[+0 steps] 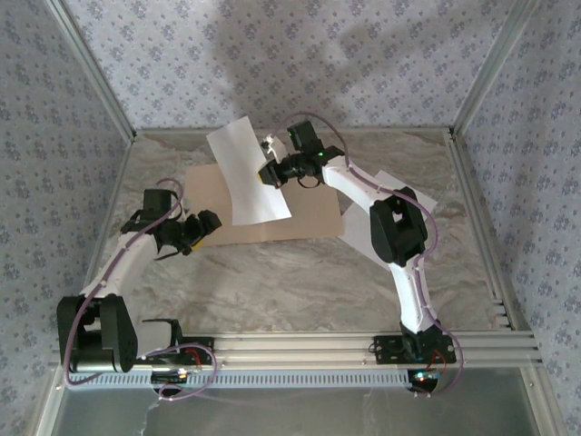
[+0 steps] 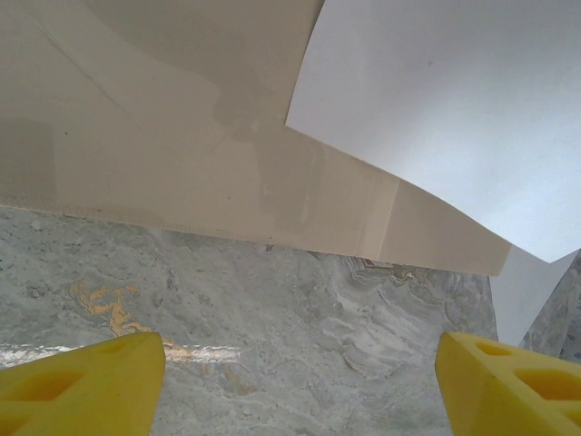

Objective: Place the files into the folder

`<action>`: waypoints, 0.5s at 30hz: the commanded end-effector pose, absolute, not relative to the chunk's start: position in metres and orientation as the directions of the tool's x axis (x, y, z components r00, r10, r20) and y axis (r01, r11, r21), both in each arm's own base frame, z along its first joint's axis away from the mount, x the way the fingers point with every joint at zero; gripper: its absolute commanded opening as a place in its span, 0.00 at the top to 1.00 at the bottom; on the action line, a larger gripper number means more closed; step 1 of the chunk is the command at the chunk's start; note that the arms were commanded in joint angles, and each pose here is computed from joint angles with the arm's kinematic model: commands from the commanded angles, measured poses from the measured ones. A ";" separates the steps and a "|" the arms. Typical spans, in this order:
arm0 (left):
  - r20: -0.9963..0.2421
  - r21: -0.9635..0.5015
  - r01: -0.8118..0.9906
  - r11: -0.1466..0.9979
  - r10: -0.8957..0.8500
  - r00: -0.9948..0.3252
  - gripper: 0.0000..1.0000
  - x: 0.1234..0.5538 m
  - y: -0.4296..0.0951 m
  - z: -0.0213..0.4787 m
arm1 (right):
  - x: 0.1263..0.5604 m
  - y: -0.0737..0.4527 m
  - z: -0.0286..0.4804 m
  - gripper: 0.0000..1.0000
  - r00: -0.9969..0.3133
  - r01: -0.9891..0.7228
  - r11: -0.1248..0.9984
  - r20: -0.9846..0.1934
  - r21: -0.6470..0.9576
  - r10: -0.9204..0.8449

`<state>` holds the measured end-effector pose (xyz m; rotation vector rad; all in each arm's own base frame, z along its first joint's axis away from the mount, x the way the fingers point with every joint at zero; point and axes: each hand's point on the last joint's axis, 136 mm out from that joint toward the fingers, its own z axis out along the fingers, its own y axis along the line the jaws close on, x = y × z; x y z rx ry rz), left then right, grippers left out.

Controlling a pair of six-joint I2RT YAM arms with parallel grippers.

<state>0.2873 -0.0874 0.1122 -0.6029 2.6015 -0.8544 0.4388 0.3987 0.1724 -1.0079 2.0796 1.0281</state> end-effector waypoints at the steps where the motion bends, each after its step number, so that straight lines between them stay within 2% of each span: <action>1: -0.176 -0.635 -0.282 0.719 -0.490 -0.854 0.22 0.283 -0.088 0.116 | 0.432 0.400 0.188 1.00 -0.518 -0.842 0.361 -0.786 0.401 -0.337; 10: -0.174 -0.636 -0.284 0.718 -0.491 -0.853 0.22 0.282 -0.088 0.117 | 0.433 0.399 0.185 1.00 -0.537 -0.831 0.359 -0.783 0.426 -0.314; 15: -0.174 -0.634 -0.284 0.719 -0.490 -0.854 0.22 0.282 -0.088 0.117 | 0.439 0.389 0.194 1.00 -0.529 -0.826 0.396 -0.792 0.400 -0.305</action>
